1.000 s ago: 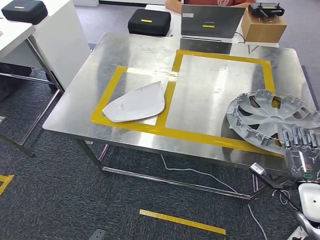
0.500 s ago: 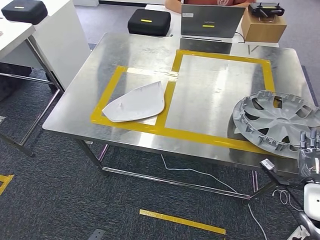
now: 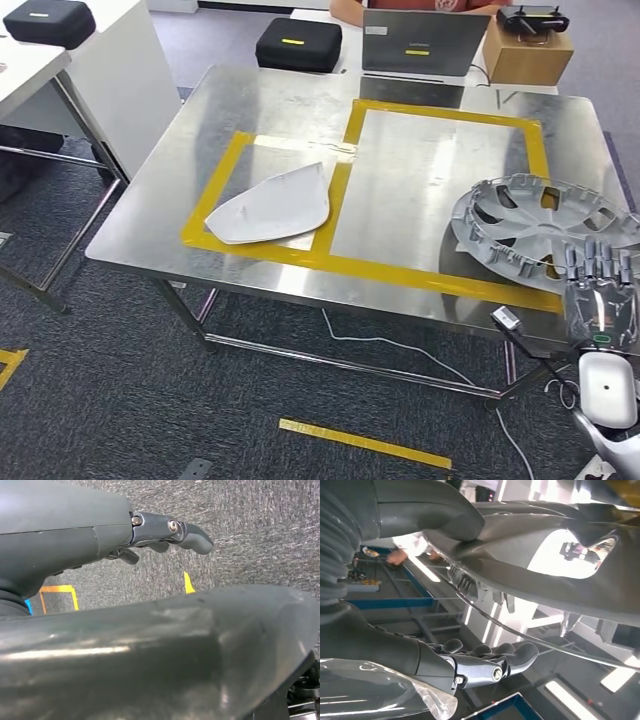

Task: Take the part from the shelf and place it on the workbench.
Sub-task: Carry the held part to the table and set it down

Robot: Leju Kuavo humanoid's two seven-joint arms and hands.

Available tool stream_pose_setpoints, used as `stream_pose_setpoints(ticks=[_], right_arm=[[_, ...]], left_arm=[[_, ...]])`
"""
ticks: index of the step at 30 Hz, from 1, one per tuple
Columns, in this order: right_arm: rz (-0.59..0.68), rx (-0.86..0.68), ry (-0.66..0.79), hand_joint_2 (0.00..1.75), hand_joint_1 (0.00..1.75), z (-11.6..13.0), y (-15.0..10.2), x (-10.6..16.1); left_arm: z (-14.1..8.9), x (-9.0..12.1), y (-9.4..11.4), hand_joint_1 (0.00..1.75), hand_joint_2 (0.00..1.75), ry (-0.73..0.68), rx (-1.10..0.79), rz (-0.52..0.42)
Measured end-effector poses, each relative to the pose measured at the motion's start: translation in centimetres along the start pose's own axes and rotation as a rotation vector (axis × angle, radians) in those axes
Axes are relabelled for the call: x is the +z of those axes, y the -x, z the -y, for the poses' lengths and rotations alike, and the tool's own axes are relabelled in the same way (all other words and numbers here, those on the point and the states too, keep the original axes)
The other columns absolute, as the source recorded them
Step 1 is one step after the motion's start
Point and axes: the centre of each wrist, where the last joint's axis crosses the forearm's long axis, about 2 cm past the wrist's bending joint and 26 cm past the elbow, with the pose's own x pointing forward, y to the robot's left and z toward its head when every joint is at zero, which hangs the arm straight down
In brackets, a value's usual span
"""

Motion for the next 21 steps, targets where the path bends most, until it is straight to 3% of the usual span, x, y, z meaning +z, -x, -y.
stream_pose_setpoints(ticks=[12, 21], right_arm=[[0.014, 0.058, -0.044, 1.75, 0.0, 1.9, -1.8, -2.2], [0.021, 0.049, 0.006, 1.75, 0.0, 2.7, -1.9, -3.2]], left_arm=[[0.3, 0.0, 0.0, 0.0, 0.0, 0.004, 0.006, -0.003], [0.4, 0.0, 0.0, 0.0, 0.0, 0.006, 0.003, -0.004]])
